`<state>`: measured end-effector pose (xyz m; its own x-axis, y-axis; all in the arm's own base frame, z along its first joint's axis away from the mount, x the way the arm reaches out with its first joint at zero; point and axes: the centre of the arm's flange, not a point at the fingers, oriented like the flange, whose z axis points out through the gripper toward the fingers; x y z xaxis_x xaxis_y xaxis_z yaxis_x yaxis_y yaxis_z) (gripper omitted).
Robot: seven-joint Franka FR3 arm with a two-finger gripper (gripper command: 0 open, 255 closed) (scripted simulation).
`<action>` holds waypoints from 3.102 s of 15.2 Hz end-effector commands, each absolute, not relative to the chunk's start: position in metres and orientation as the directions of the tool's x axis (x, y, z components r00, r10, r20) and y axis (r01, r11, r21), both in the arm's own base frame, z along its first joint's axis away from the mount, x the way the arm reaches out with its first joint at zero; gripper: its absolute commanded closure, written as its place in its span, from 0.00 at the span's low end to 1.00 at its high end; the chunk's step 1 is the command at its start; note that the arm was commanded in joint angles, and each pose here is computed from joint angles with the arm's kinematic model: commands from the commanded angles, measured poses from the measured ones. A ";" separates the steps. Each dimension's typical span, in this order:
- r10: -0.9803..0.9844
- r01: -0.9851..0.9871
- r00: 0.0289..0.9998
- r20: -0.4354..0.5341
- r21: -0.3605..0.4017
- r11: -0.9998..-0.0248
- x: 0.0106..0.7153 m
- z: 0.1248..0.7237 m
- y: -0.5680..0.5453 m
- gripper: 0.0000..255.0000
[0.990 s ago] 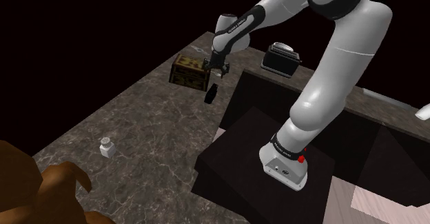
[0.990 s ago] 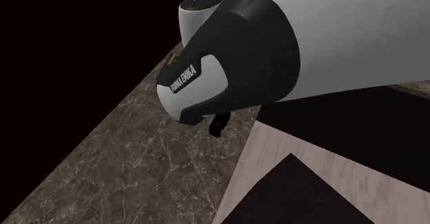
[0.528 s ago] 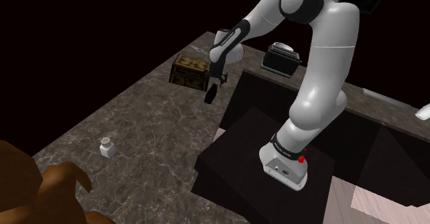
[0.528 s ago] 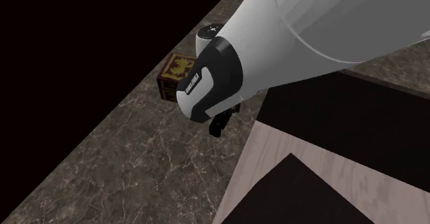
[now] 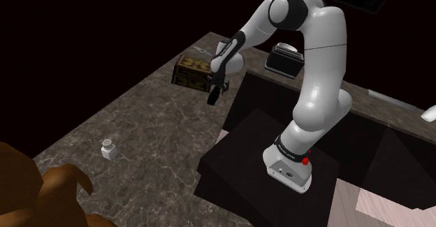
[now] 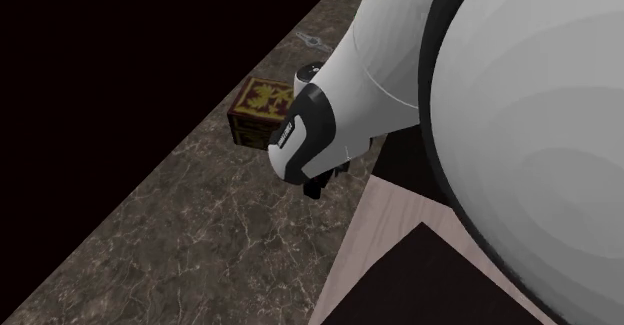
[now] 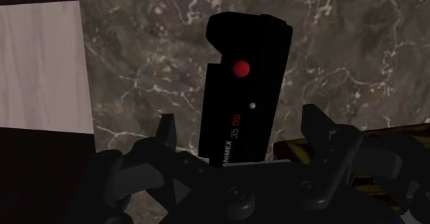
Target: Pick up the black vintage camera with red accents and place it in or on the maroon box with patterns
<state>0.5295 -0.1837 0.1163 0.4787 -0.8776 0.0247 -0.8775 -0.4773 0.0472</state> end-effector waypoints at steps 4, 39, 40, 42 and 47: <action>-0.878 -0.878 0.478 0.025 0.047 -0.477 0.529 0.103 -0.184 0.00; -0.878 -0.878 0.478 0.025 0.047 -0.477 0.529 0.209 -0.184 1.00; -0.878 -0.878 0.478 0.025 0.047 -0.477 0.529 0.214 -0.184 1.00; -0.878 -0.878 0.478 0.025 0.047 -0.477 0.529 0.225 -0.184 1.00; -0.878 -0.878 0.478 0.025 0.047 -0.477 0.529 0.251 -0.184 1.00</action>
